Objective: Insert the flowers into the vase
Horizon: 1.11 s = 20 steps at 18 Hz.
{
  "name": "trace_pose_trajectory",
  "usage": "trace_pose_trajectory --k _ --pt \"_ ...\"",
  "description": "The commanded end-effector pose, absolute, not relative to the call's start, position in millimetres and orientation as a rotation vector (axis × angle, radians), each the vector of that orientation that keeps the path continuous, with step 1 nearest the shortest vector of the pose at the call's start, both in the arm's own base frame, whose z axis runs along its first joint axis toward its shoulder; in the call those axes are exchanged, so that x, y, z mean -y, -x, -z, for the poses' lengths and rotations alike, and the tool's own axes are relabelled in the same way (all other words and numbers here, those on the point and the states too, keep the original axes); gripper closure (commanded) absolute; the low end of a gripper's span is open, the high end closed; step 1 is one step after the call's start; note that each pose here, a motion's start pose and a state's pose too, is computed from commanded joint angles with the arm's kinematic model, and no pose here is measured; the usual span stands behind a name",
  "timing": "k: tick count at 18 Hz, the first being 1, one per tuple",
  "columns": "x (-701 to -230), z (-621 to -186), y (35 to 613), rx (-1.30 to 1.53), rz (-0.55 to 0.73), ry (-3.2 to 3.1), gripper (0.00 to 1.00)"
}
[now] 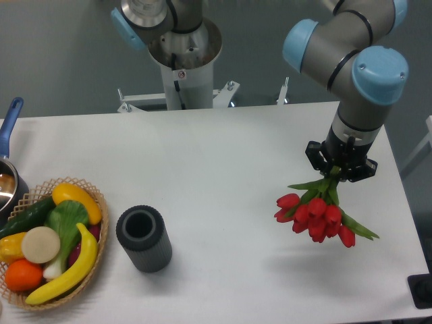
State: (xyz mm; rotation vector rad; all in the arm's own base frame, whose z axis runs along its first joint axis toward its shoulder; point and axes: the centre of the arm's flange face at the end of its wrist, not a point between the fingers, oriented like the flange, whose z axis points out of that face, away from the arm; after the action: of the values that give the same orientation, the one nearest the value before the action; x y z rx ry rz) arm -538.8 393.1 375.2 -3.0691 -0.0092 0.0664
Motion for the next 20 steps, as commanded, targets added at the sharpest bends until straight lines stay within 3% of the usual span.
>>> trace_pose_trajectory --k 8,20 --pt "-399.3 -393.9 543.1 0.049 -0.102 3.023 0.95" --pt "-478.4 -452.5 479.4 0.06 0.063 2.382 0.98"
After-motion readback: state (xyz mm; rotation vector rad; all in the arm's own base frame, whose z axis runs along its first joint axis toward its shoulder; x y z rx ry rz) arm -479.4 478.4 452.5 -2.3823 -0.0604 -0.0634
